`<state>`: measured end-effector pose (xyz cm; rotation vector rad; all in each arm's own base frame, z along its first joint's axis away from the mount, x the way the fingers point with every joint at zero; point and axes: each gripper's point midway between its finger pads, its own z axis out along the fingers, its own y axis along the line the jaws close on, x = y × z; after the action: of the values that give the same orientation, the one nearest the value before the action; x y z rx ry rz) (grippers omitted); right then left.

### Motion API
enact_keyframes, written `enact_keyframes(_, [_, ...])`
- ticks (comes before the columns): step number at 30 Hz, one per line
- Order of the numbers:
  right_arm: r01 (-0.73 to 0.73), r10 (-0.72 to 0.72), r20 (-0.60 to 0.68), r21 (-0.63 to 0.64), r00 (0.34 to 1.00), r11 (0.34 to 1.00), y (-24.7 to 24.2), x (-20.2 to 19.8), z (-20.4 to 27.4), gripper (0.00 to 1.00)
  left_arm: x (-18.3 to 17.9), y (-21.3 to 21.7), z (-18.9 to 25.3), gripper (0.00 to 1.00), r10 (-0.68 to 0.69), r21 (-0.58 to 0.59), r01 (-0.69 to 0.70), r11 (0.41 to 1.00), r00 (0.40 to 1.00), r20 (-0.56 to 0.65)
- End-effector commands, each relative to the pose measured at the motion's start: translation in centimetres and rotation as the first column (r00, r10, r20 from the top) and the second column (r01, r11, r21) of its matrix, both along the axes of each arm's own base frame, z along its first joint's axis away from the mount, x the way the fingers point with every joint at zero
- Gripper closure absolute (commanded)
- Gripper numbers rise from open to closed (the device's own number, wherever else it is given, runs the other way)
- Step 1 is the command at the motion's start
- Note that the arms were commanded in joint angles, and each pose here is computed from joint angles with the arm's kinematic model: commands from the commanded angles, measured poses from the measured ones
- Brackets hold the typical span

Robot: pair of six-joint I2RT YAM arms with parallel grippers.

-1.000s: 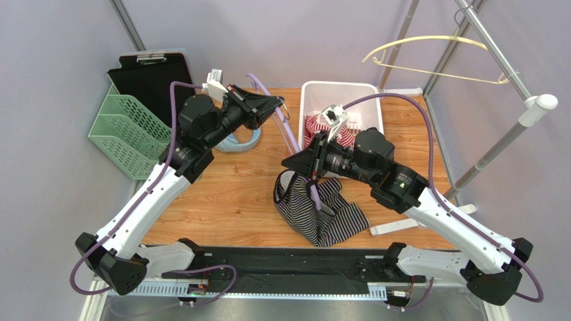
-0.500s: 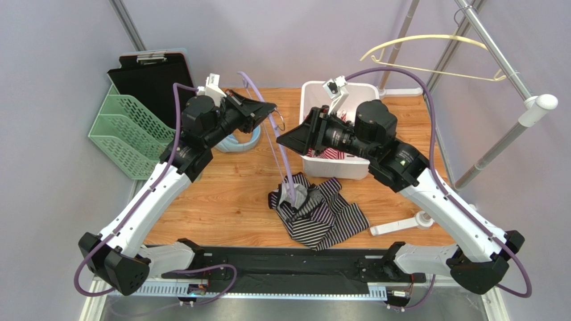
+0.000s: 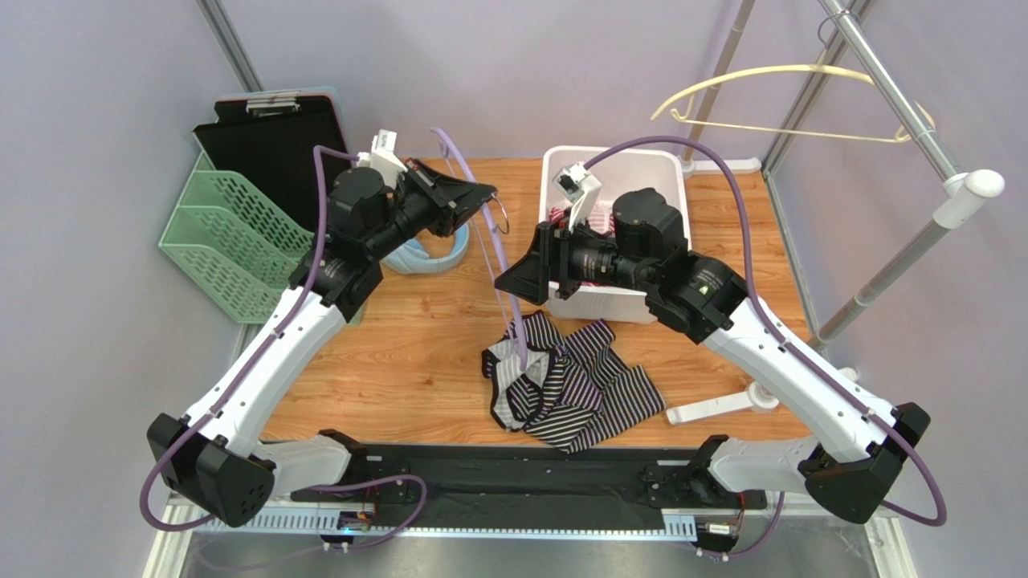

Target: Remove the tank top from the hanger

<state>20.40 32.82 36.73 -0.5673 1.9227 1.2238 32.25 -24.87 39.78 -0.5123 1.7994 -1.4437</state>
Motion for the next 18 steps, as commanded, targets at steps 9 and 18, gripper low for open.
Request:
enact_keyframes(9, [-0.109,0.106,0.053,0.053,0.993,0.993,0.7,-1.4,0.5,0.45,-3.3,-2.2,3.2,1.00,-0.232,-0.052,0.243,0.969,0.959,0.163])
enact_keyframes(18, [-0.177,0.180,-0.008,0.146,0.984,0.973,0.9,-3.5,0.0,0.59,-4.7,-1.5,4.6,1.00,-0.235,-0.045,0.249,0.967,0.949,0.209])
